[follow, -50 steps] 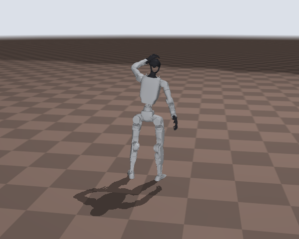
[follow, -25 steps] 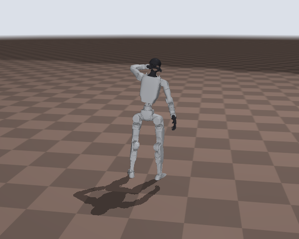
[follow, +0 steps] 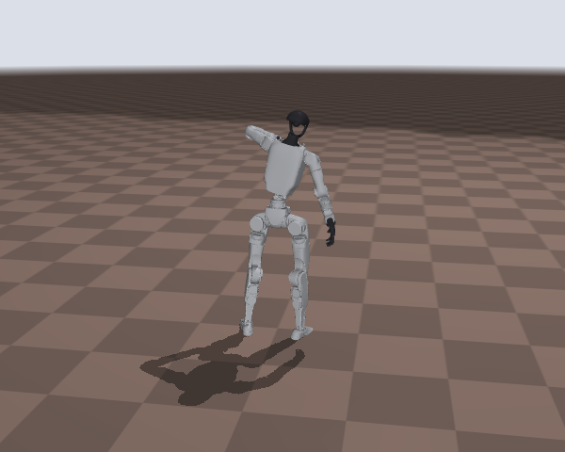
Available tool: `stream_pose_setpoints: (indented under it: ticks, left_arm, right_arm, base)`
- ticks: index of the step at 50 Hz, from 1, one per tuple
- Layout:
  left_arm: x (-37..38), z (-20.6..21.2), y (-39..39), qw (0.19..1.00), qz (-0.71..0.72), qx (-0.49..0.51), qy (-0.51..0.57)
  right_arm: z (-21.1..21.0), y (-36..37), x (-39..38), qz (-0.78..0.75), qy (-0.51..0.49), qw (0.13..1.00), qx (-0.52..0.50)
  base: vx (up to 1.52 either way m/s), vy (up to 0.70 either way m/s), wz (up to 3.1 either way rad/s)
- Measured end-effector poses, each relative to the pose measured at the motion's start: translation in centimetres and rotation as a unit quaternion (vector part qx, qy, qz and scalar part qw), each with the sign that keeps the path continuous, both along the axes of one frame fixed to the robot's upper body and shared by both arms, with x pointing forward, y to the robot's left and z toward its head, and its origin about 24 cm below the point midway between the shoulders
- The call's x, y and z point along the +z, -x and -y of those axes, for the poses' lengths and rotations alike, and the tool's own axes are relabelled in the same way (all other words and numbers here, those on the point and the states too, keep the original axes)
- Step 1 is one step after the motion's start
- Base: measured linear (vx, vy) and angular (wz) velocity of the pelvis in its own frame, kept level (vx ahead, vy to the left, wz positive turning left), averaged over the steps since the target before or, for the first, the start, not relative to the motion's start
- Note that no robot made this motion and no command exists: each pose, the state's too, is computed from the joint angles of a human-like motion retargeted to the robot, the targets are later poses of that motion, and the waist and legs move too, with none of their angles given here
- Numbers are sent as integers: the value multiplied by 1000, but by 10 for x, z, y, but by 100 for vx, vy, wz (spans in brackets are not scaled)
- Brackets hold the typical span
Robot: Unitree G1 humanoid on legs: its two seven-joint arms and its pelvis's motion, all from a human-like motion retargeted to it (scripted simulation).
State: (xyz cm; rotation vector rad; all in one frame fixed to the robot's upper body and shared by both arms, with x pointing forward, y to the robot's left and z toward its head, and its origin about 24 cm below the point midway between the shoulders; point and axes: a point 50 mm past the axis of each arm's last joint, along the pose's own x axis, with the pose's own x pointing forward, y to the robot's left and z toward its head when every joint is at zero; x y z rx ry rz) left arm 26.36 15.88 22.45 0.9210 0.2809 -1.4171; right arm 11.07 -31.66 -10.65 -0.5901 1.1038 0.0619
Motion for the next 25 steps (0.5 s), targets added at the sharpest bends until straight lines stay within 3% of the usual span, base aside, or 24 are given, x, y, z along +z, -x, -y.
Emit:
stream_pose_setpoints:
  ticks: [2,6,12,14,16,18,20,25]
  left_arm:
    - [14,2,-7,997,63,19,35]
    - [85,4,-38,935,319,90,128]
    - [191,-12,-61,679,697,180,143]
    - [208,-22,-61,590,773,200,119]
    - [211,-30,-63,556,798,211,98]
    - [200,-34,-66,593,772,215,85]
    - [174,-36,-70,684,694,209,79]
    - [68,-38,-57,935,309,170,42]
  right_arm:
    - [-6,6,-4,2,-4,1000,-8]
    - [-13,17,-12,-6,-2,1000,-13]
    - [-17,20,-17,-5,17,1000,-3]
    - [-17,18,-17,7,22,1000,-11]
    - [-17,15,-16,19,23,999,-22]
    - [-15,11,-14,29,19,999,-33]
    - [-13,9,-12,33,17,998,-41]
    - [-3,3,-5,15,15,999,-30]
  base:
    - [0,0,0]
    - [-2,1,28]
    - [-1,2,33]
    - [0,1,9]
    - [0,0,0]
    - [0,0,0]
    - [1,-1,-11]
    - [2,-2,-25]
